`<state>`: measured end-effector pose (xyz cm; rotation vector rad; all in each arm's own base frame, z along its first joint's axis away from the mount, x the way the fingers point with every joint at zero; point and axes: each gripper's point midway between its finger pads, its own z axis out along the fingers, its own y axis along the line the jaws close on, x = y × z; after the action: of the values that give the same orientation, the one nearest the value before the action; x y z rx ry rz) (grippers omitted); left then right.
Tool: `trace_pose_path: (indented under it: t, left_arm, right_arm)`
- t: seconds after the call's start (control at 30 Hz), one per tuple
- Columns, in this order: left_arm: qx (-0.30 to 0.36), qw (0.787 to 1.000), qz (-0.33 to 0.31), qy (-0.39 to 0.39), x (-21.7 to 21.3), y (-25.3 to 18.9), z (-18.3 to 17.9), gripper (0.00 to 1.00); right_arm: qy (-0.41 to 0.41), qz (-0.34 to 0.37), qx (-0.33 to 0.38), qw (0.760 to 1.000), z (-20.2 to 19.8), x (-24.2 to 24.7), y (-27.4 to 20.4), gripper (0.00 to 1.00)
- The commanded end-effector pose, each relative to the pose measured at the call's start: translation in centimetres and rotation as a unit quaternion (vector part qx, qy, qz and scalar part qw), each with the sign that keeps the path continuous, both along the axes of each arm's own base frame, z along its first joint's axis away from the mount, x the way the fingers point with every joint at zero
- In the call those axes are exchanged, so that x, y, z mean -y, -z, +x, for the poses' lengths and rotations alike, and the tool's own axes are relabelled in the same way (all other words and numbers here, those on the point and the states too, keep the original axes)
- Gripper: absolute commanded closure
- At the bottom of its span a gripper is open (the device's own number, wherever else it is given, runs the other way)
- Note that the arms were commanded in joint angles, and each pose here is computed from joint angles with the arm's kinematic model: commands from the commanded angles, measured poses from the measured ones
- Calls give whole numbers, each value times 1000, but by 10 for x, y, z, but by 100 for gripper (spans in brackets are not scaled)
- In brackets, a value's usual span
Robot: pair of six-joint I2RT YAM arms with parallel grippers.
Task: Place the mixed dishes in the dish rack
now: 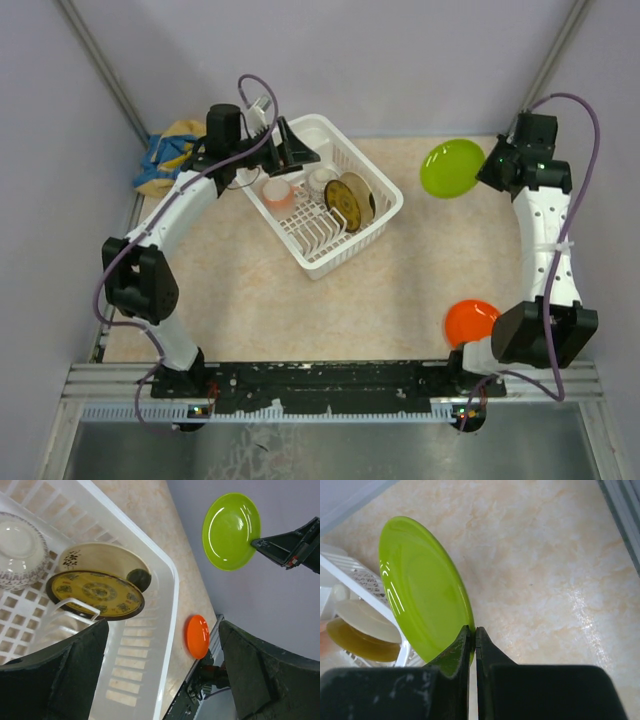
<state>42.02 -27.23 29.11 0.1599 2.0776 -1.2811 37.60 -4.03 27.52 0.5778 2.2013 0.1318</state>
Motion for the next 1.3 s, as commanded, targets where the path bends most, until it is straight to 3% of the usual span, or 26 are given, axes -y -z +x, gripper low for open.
trace_pose_path:
  t: [0.0,0.2,0.5,1.03,1.1,1.27]
  left_arm:
    - [21,998,-45,37,27,-21,-3,5]
    - [17,995,-79,60,50,-23,-2,6]
    - [-10,996,-70,46,60,-7,14,8]
    - [-43,994,-80,57,74,8,23,20]
    - [-44,994,-80,59,74,9,22,26]
    - [-45,992,-97,67,75,2,19,60]
  right_arm:
    - [-39,33,39,998,11,-17,-29,100]
    - [-107,97,57,988,23,-74,-38,100]
    - [-186,184,73,962,34,-150,-46,100]
    - [-257,233,69,935,54,-222,-49,100]
    - [-262,238,68,933,56,-226,-50,100]
    - [-271,245,52,929,60,-239,-36,100]
